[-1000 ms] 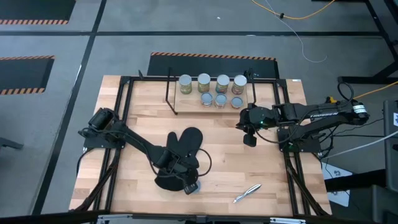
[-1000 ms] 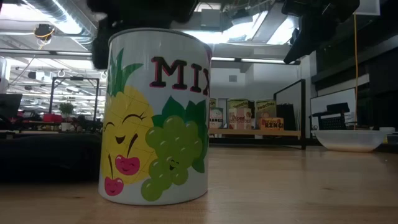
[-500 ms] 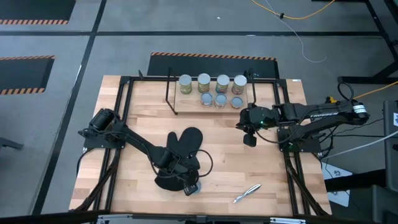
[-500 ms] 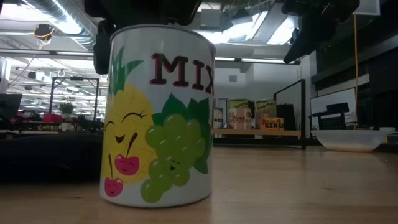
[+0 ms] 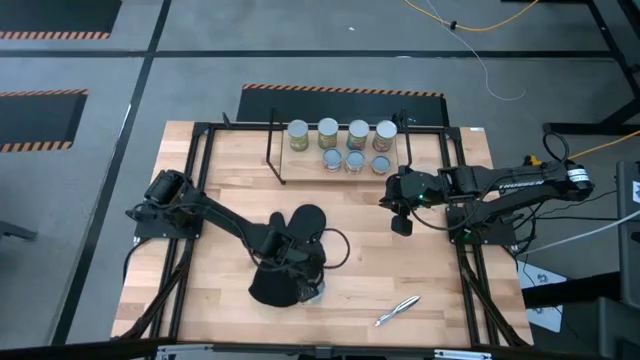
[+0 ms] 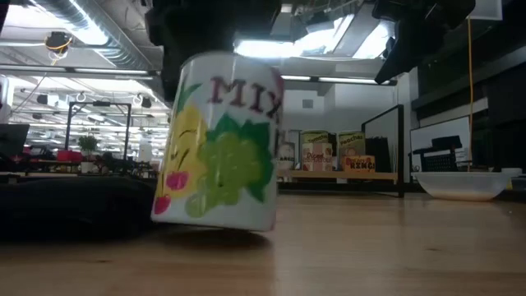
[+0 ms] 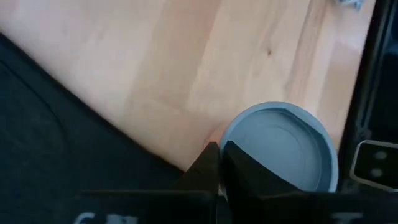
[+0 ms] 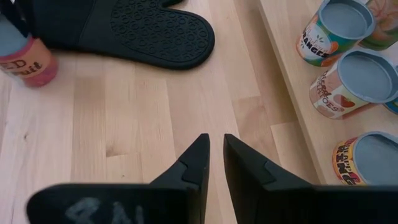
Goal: Pick and place cans onto a shelf
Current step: Put the canned mix fruit on the shelf
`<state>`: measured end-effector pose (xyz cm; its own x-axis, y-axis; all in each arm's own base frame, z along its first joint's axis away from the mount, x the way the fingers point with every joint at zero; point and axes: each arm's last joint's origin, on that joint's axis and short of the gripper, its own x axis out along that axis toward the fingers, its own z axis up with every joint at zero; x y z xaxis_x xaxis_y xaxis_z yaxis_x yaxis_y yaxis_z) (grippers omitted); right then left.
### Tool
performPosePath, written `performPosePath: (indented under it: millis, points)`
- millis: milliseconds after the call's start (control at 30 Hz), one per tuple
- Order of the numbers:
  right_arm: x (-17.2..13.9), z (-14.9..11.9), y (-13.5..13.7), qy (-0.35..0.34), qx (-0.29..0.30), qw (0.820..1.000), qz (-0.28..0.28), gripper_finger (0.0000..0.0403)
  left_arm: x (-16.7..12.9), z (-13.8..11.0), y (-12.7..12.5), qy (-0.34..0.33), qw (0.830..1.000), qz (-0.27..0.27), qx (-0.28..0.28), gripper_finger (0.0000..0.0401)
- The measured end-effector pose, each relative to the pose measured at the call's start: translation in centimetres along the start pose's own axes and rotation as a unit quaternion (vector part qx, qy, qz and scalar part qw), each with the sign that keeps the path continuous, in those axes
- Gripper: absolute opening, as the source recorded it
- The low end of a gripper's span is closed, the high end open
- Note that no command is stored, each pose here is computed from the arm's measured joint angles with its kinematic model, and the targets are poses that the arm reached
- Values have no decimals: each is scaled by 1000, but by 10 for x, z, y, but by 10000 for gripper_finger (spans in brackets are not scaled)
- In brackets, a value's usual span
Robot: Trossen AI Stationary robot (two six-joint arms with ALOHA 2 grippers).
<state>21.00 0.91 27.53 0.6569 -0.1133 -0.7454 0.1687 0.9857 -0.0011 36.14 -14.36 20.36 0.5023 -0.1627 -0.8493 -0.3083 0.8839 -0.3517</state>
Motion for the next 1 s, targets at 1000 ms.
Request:
performPosePath:
  millis: [1000]
  points:
    - [0,1,0,-5,2,1000,1,52,-132,112,185,-125,942,159,267,1]
